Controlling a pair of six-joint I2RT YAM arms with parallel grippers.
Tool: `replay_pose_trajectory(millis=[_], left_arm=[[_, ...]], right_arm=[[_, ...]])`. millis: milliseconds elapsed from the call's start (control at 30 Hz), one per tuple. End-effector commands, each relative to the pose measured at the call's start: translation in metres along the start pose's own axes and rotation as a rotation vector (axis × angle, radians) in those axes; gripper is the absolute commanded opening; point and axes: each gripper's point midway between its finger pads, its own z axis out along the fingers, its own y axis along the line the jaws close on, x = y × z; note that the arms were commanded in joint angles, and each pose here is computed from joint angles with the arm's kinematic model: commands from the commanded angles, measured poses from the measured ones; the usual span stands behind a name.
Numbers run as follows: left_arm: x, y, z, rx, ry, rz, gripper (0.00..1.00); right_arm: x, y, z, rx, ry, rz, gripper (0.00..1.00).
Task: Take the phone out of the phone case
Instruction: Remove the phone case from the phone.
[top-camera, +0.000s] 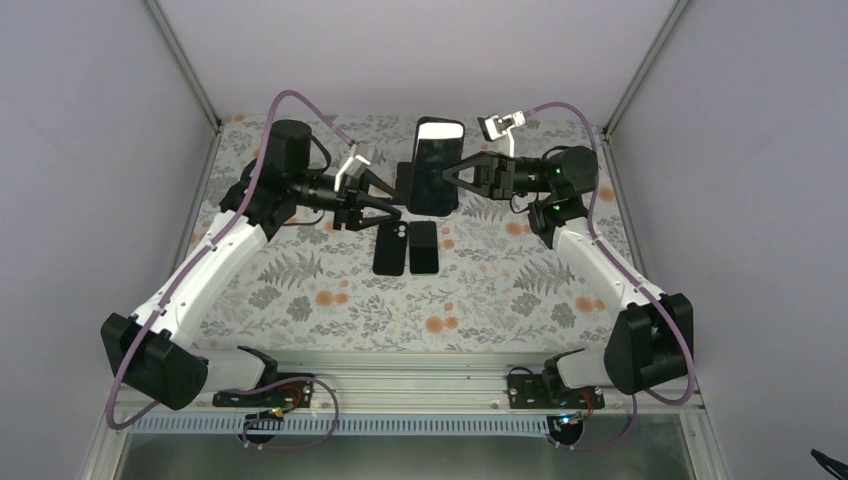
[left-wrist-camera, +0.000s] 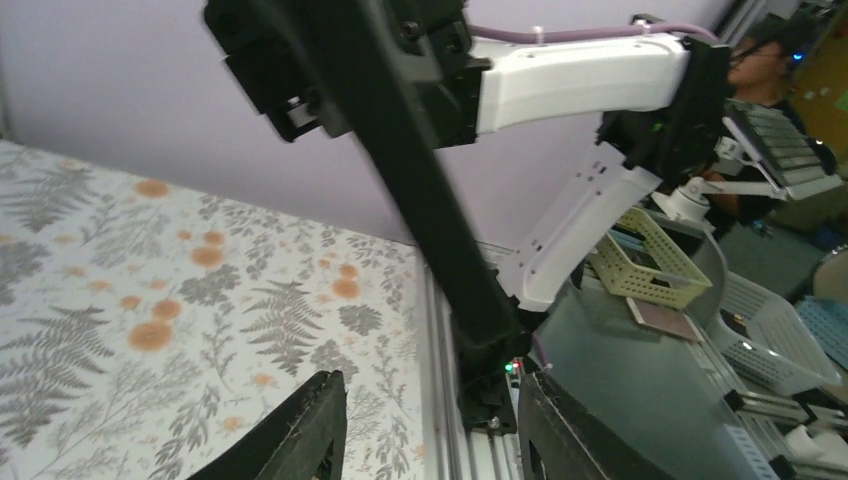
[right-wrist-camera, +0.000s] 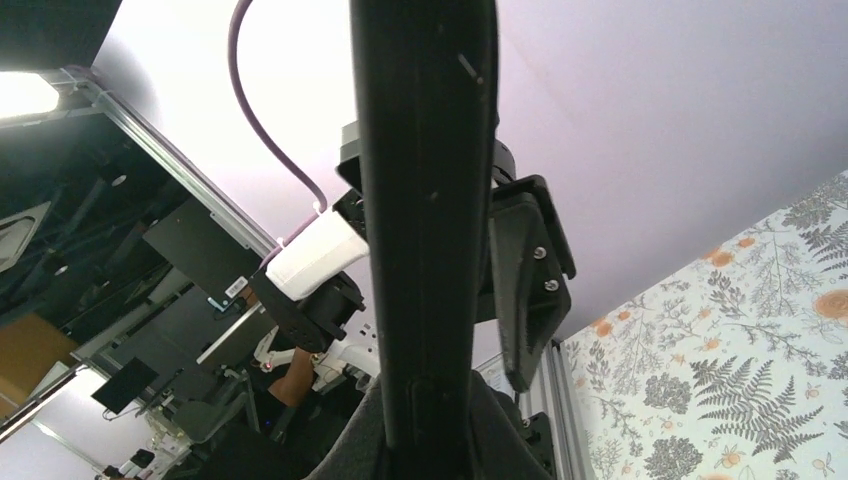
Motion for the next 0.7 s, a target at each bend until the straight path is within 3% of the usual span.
replay_pose_trajectory(millis=[0,133,333,467,667], left_arm=[[-0.012,-0.028,-0.003,0.102,-0.020,0.045,0.47],[-0.017,-0.022,0.003,0.063,-0.018,0.050,0.55],[-0.019,-0.012,0.009,0.030,-0.018,0.027,0.52],[-0.019,-0.009,0.011,0.032,-0.018,0.014,0.44],[-0.010,-0.008,0.011,0.025,-0.005,0.044,0.23]], right_arm=[[-0.014,0.018,0.000,-0.001,-0.037,-0.104,0.04],[-0.015,0.015,0.000,0.008,-0.038,-0.100,0.04],[-0.014,0.013,0.000,0.013,-0.036,-0.102,0.04],[-0.014,0.012,0.000,0.015,-0.036,-0.100,0.04],[-0.014,0.014,0.000,0.009,-0.033,-0.092,0.04]])
